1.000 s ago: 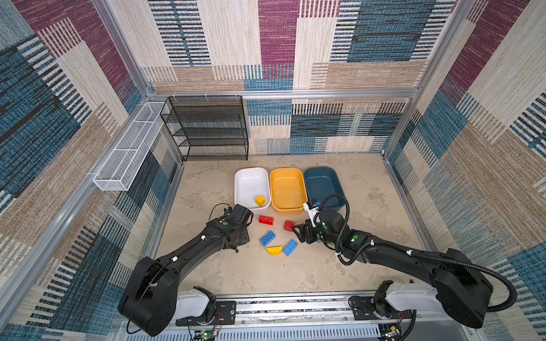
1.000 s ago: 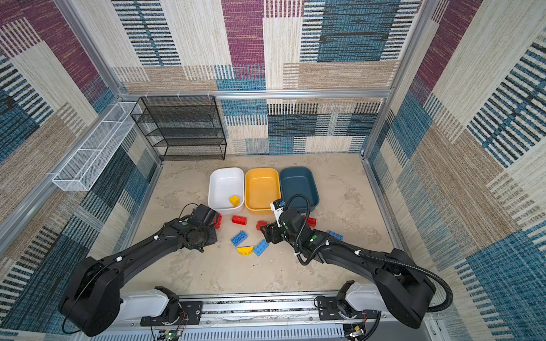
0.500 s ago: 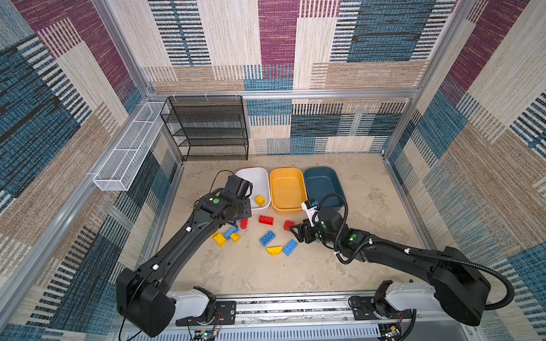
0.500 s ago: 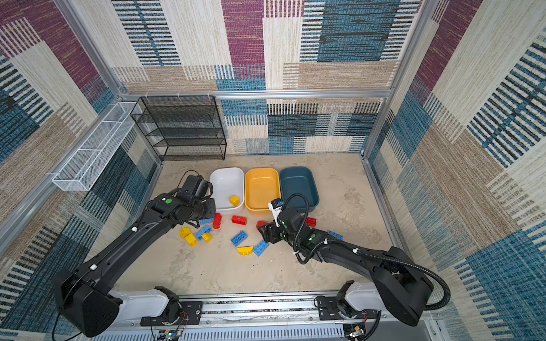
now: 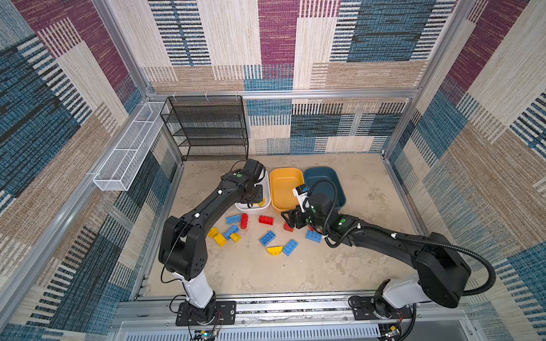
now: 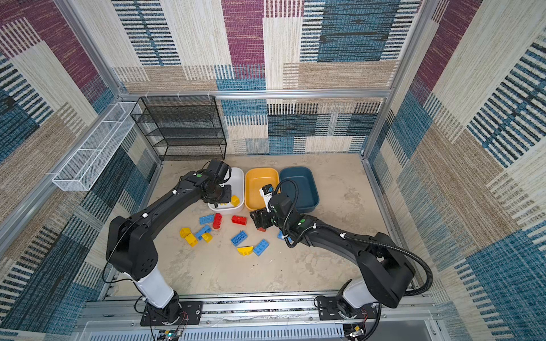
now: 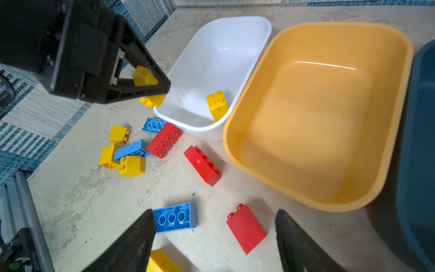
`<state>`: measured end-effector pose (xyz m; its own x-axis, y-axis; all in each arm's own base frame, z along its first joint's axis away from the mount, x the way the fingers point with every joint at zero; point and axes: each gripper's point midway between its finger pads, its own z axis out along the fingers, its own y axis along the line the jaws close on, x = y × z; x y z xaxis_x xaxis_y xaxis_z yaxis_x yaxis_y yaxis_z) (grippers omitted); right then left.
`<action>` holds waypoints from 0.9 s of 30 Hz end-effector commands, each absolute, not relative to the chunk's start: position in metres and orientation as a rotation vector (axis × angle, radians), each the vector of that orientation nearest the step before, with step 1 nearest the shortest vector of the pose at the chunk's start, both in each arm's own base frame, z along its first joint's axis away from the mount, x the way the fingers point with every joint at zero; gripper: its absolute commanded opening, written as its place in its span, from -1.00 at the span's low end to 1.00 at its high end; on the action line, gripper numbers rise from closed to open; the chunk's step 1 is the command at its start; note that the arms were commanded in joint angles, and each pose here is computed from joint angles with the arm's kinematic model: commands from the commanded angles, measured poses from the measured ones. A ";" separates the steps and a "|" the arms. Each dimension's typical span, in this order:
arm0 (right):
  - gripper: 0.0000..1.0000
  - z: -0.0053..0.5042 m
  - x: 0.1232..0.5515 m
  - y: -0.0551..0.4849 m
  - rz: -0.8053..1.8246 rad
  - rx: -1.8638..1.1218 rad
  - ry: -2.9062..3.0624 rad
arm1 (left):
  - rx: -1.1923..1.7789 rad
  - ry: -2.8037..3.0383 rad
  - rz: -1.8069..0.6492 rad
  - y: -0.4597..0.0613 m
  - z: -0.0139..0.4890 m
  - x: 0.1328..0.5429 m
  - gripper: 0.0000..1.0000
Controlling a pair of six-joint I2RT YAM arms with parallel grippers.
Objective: Sort the legos into containers by color
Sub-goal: Place the lego in the container.
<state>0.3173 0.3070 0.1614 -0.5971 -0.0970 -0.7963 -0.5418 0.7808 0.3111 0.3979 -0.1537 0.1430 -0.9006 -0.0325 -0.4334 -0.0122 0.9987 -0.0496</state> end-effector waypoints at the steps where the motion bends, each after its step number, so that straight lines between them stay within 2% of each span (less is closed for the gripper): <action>1: 0.62 0.167 0.325 0.314 0.698 -0.492 2.125 | -0.028 2.693 -0.092 -0.157 0.138 0.411 -0.49; 16: 0.62 0.158 0.331 0.319 0.707 -0.507 2.146 | -0.082 2.765 -0.021 -0.148 0.091 0.436 -0.48; 20: 0.70 0.158 0.324 0.312 0.692 -0.512 2.147 | -0.091 2.781 0.000 -0.146 0.082 0.439 -0.47; 24: 0.75 0.158 0.318 0.305 0.680 -0.519 2.164 | -0.088 2.787 0.005 -0.146 0.082 0.441 -0.34; 27: 0.82 0.160 0.318 0.298 0.634 -0.519 2.172 | -0.084 2.767 0.005 -0.145 0.094 0.442 -0.11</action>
